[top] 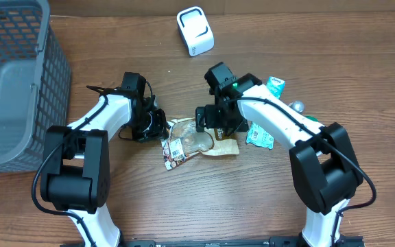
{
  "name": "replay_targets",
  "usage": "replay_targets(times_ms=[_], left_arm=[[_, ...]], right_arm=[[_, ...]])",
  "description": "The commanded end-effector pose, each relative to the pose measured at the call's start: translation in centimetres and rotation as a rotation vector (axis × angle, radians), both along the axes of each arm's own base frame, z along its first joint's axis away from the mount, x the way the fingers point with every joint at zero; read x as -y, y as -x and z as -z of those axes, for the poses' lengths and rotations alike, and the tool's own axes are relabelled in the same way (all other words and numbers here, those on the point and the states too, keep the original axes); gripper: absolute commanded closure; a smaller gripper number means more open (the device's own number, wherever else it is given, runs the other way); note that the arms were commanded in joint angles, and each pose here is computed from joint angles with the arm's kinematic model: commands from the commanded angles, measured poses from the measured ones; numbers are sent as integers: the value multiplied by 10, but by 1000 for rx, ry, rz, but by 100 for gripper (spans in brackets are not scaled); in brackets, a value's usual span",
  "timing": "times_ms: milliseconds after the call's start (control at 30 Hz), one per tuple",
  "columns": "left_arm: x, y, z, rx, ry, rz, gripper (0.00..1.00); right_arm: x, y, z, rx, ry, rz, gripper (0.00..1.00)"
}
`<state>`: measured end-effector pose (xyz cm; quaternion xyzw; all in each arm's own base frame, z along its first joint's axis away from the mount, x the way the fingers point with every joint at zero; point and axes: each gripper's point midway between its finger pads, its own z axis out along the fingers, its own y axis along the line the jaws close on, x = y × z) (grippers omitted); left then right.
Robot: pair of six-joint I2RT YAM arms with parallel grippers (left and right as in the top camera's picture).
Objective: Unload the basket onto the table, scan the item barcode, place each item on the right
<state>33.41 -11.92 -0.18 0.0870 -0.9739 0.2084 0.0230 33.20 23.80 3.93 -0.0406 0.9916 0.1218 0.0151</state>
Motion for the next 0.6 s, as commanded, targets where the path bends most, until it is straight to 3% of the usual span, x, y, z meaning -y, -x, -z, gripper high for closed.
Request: replay_targets(times_ms=[0, 200, 400, 567], left_arm=[[-7, 7, 10, -20, -56, -5, 96], [-7, 8, 10, -21, -55, -5, 96], [-7, 8, 10, -20, -57, -4, 96], [-7, 7, 10, -20, -57, -4, 96]], right_arm=[[-24, 18, 15, -77, -133, -25, 0], [-41, 26, 30, -83, -206, 17, 0], [-78, 31, 12, -110, -441, -50, 1], [-86, 25, 3, -96, -515, -68, 11]])
